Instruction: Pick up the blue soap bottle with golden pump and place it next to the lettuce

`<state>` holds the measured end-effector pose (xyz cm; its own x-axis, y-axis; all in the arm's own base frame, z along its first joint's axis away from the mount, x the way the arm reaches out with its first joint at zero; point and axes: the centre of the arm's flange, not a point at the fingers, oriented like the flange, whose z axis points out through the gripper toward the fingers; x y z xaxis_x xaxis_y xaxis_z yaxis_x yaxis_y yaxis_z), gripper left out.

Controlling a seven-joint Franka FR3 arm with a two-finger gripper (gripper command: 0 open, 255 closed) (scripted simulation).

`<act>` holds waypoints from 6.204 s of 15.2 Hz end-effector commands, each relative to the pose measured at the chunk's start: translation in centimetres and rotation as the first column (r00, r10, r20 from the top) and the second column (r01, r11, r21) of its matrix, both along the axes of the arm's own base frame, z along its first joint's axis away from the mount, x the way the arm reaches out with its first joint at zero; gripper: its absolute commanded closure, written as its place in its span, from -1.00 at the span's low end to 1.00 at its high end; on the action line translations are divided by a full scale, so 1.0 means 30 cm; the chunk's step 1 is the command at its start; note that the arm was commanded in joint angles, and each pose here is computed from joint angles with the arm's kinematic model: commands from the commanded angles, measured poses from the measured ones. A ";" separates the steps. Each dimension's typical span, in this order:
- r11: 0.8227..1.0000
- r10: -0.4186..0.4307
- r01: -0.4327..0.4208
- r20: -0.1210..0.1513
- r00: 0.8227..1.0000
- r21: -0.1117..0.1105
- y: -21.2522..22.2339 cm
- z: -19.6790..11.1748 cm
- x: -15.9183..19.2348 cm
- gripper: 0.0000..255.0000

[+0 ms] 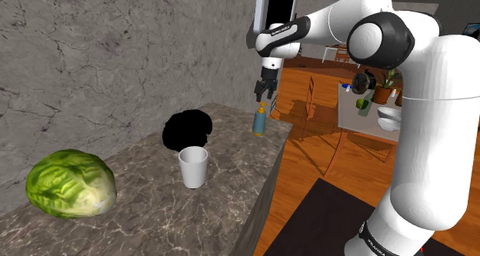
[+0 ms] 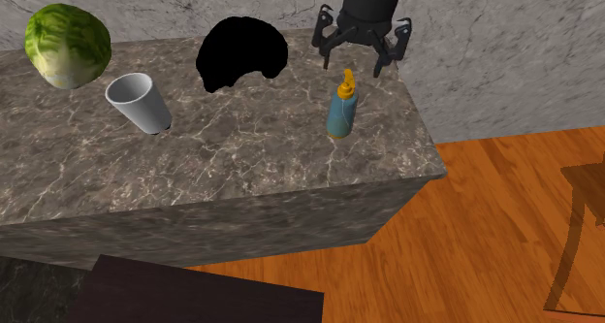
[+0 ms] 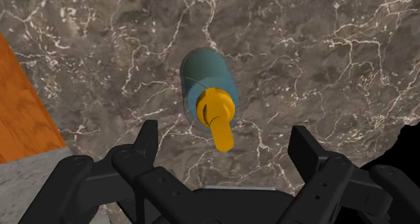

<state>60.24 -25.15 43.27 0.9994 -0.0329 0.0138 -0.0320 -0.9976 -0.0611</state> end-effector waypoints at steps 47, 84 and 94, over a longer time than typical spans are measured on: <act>1.000 0.000 0.000 0.001 1.000 0.000 0.002 0.311 0.009 1.00; 1.000 0.000 0.000 0.001 1.000 0.000 0.570 0.721 -0.062 1.00; 1.000 0.000 0.000 0.001 1.000 0.000 1.006 0.723 -0.117 1.00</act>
<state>56.99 3.65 64.93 0.9994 -0.0309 0.0146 -0.0300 -0.9977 -0.0608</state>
